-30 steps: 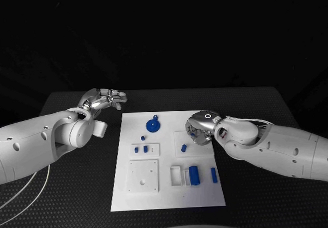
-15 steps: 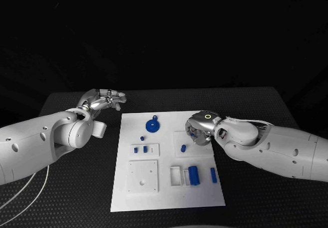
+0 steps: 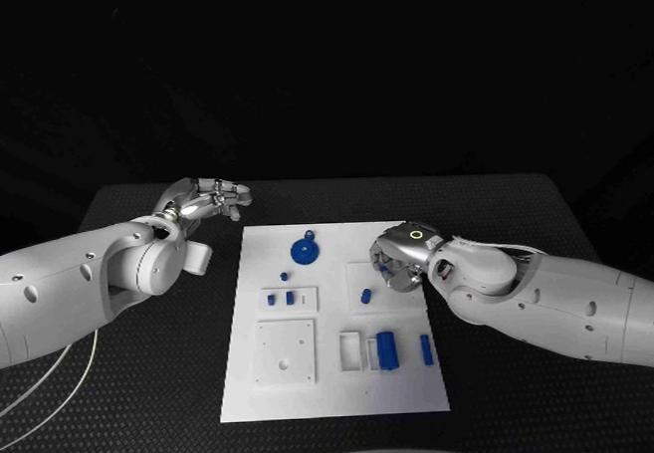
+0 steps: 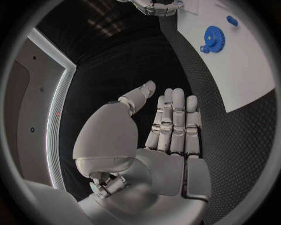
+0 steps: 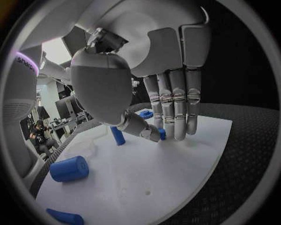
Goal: Assemble the parts on the task board
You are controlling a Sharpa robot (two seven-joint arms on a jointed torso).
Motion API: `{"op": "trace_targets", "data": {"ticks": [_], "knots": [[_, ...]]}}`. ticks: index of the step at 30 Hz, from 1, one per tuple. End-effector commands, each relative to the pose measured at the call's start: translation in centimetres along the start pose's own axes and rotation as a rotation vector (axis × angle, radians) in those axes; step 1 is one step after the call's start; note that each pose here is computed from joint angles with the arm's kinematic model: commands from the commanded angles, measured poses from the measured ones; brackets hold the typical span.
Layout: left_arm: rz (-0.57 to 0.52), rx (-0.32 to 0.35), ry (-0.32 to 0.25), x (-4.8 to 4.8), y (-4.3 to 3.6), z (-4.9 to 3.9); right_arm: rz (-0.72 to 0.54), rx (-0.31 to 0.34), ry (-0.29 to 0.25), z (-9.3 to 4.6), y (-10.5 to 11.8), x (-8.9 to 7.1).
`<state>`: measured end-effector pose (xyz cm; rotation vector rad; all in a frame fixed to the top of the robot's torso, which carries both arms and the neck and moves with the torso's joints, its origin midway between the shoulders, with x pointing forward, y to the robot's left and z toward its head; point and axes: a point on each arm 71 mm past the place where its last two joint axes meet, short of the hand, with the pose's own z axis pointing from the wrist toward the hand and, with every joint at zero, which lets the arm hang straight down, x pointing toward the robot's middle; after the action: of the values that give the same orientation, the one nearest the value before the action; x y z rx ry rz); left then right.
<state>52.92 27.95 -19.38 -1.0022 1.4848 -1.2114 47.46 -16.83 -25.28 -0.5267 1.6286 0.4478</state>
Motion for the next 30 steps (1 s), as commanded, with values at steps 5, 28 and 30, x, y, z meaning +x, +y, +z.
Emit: {"op": "trace_targets", "data": {"ticks": [5,28,30], "knots": [[-0.015,0.004,0.011,0.11,-0.11,0.06,-0.004,0.016,0.010,-0.4,-0.1,0.3],[-0.018,0.000,0.003,-0.19,-0.02,0.11,0.046,0.008,-0.003,-0.8,-0.3,-1.7],[-0.018,-0.001,0.002,-0.23,-0.01,0.12,0.048,0.005,-0.002,-0.8,-0.2,-1.7]]}}
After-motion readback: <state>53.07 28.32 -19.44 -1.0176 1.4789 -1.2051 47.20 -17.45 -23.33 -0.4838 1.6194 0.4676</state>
